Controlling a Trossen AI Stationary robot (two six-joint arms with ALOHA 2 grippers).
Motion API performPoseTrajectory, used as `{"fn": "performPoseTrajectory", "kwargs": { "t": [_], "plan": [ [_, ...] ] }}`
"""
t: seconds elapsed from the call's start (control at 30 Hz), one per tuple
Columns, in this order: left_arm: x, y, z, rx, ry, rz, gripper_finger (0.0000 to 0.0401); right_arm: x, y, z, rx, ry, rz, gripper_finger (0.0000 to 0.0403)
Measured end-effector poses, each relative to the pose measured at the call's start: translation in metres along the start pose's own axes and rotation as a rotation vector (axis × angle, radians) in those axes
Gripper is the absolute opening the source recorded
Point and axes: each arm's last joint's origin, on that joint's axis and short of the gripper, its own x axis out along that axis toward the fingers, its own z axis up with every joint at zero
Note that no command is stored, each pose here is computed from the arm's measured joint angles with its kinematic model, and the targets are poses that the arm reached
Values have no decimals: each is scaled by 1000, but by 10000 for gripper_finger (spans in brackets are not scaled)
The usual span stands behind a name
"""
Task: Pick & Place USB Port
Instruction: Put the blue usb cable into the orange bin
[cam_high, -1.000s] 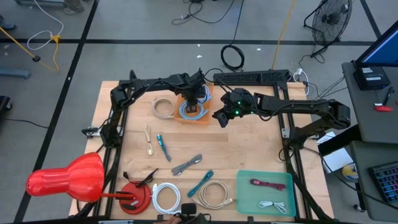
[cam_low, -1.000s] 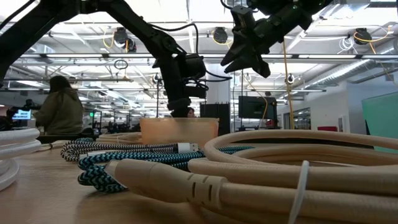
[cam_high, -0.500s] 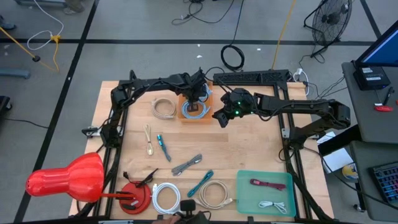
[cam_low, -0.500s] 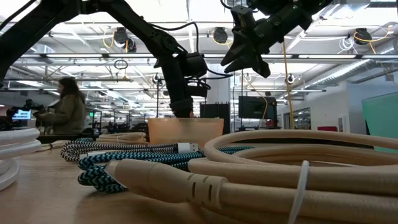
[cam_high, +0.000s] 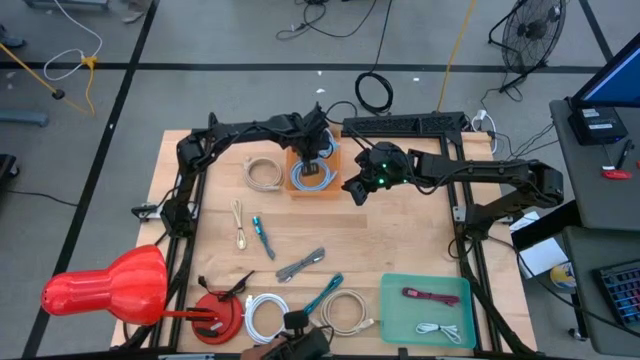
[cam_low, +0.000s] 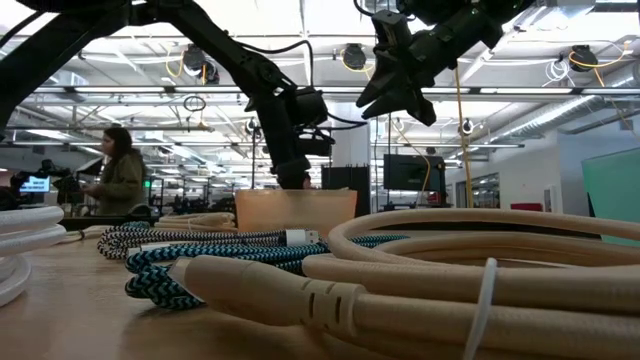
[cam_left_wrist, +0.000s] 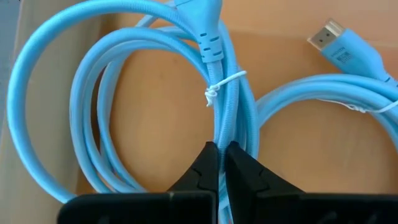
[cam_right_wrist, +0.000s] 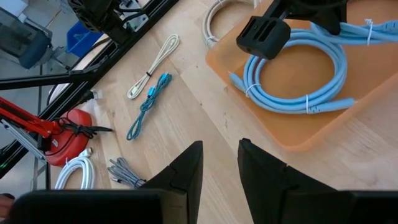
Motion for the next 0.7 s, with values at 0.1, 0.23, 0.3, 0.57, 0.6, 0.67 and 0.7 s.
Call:
{"fn": "performPoseTrajectory", "kwargs": {
  "t": [0.1,0.23,0.3,0.57,0.6,0.67,0.7],
  "plan": [
    [0,1,1,-2,-10,7,6,0,0,0,0,2,-1,91],
    [3,2,2,-19,-24,12,6,0,0,0,0,2,-1,91],
    [7,1,1,-30,-19,4,6,0,0,0,0,2,-1,91],
    [22,0,0,-44,4,-2,6,2,-3,-4,11,11,-7,91],
    [22,0,0,-45,5,-3,6,2,-4,-5,13,14,-9,91],
    [22,0,0,-45,5,-1,6,3,-5,-6,16,20,-14,91],
    [22,0,0,-44,5,0,6,3,-4,-6,18,18,-12,91]
  ]
}}
